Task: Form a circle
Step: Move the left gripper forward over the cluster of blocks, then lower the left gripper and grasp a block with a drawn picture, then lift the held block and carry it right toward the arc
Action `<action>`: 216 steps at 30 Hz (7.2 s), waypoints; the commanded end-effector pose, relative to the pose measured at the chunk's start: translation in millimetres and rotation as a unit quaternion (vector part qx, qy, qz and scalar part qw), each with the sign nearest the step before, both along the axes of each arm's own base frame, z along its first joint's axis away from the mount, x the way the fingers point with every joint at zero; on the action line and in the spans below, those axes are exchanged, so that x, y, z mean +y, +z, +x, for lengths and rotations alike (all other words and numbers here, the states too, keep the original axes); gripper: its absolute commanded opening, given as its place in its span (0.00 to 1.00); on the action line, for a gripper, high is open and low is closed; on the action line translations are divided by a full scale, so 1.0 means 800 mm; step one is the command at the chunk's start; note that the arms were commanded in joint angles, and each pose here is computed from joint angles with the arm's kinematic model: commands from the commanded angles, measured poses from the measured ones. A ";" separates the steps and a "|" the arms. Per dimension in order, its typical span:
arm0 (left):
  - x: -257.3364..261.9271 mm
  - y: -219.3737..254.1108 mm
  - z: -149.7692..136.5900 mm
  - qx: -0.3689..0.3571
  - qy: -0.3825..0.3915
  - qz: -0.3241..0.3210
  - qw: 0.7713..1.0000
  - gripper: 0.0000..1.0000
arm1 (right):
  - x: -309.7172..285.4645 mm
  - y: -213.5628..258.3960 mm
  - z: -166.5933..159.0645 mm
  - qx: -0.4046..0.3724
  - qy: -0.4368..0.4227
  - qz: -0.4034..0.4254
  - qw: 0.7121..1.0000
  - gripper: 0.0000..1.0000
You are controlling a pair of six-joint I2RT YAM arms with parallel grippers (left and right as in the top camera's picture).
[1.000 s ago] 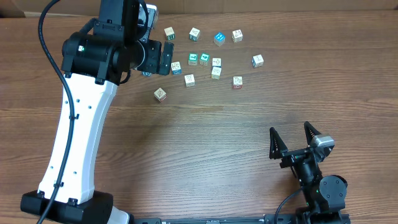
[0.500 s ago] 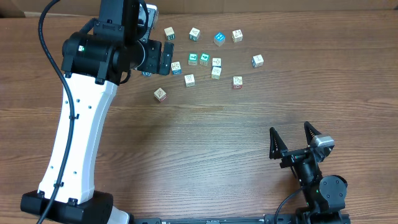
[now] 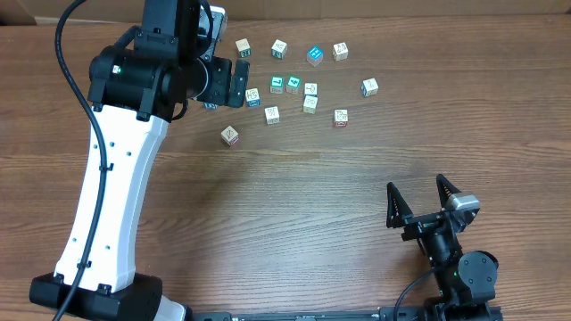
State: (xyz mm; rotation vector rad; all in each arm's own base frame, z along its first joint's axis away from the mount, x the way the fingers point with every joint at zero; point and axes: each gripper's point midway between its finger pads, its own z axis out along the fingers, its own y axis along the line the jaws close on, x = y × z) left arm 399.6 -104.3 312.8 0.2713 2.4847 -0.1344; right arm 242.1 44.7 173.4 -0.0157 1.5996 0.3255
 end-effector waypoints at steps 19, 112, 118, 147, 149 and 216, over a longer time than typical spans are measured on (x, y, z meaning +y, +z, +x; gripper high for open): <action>-0.017 -0.071 0.070 0.040 0.062 -0.036 0.997 0.45 | -0.001 -0.002 0.000 -0.002 -0.002 0.001 1.000 1.00; -0.048 -0.348 0.187 0.112 0.171 -0.029 0.978 0.45 | -0.001 -0.002 0.000 -0.002 -0.002 0.001 1.000 1.00; -0.048 -0.345 0.186 0.109 0.157 -0.021 0.981 0.45 | -0.001 -0.002 0.000 -0.002 -0.002 0.001 1.000 1.00; -0.043 -0.329 0.183 0.103 0.146 -0.003 0.984 0.27 | -0.001 -0.002 0.000 -0.002 -0.002 0.001 1.000 1.00; -0.043 -0.329 0.183 0.103 0.146 -0.003 0.984 0.26 | -0.001 -0.002 0.000 -0.002 -0.002 0.001 1.000 1.00; -0.219 -0.259 -0.103 0.281 -0.001 -0.048 0.959 0.04 | -0.001 -0.002 0.000 -0.002 -0.002 0.001 1.000 1.00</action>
